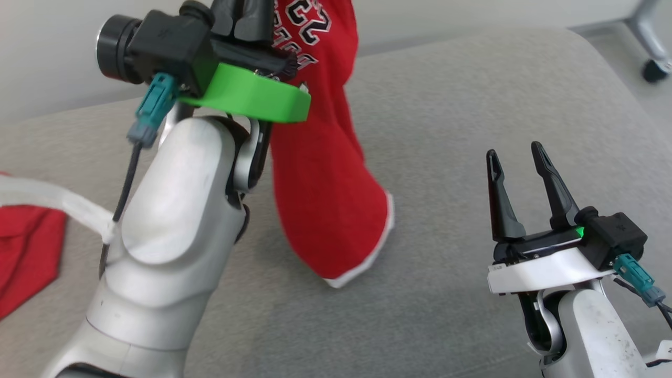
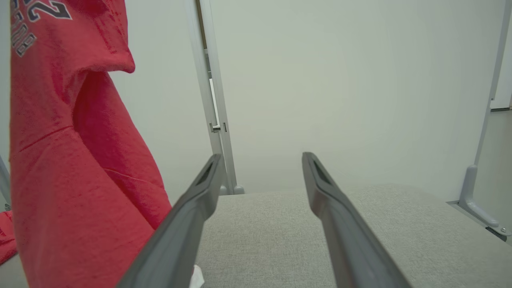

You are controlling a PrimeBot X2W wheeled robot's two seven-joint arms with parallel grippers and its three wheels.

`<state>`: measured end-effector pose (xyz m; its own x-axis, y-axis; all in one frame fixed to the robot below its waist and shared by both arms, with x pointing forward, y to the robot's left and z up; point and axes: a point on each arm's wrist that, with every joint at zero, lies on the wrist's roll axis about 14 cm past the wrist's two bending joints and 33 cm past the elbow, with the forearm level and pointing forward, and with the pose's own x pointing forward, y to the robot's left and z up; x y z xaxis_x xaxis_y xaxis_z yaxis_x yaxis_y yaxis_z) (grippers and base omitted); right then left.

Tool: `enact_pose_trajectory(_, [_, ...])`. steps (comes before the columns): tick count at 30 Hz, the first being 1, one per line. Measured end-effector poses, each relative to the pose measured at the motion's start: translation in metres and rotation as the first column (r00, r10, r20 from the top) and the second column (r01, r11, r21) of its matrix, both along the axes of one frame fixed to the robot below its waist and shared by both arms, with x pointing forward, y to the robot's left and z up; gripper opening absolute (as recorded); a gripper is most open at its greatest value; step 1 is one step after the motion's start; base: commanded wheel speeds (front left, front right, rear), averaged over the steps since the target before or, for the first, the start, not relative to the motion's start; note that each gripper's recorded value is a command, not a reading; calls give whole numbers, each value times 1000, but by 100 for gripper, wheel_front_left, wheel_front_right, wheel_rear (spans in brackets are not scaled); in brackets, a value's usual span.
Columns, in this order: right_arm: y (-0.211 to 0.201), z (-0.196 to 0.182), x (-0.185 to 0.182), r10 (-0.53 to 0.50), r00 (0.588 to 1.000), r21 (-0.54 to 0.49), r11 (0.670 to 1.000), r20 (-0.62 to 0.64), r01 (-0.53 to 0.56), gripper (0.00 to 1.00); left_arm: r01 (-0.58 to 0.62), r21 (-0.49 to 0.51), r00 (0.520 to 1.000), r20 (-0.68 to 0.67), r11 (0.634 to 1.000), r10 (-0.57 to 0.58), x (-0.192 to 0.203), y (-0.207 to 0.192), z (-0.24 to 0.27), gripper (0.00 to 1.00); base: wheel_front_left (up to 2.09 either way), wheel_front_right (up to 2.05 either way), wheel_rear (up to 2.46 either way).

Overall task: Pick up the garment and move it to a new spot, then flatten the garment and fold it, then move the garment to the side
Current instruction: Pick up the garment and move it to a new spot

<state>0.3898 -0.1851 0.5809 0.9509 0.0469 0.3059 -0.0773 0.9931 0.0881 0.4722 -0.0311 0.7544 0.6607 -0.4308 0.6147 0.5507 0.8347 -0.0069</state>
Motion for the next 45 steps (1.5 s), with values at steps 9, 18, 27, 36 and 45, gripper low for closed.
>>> enact_pose_trajectory(9, [-61,-14,-28,-181,982,26,983,-58,183,100,80,151,980,-192,985,-50,59,-77,-79,17,0,0,0])
enact_pose_trajectory(18, [-91,-29,-44,-286,951,-6,958,-114,287,100,167,199,933,-348,966,-89,77,-118,-147,100,0,0,0])
enact_pose_trajectory(27, [-75,-36,-24,-237,963,-55,971,-125,232,100,67,107,930,-368,992,-24,80,-57,-158,100,0,0,0])
enact_pose_trajectory(36, [-40,-41,-8,-133,983,-71,990,-125,125,100,-60,118,925,-367,991,100,35,35,-178,100,0,0,0])
enact_pose_trajectory(45, [-6,-29,-7,-33,996,-62,998,-84,28,100,-178,141,886,-407,974,221,-39,96,-200,100,0,0,0])
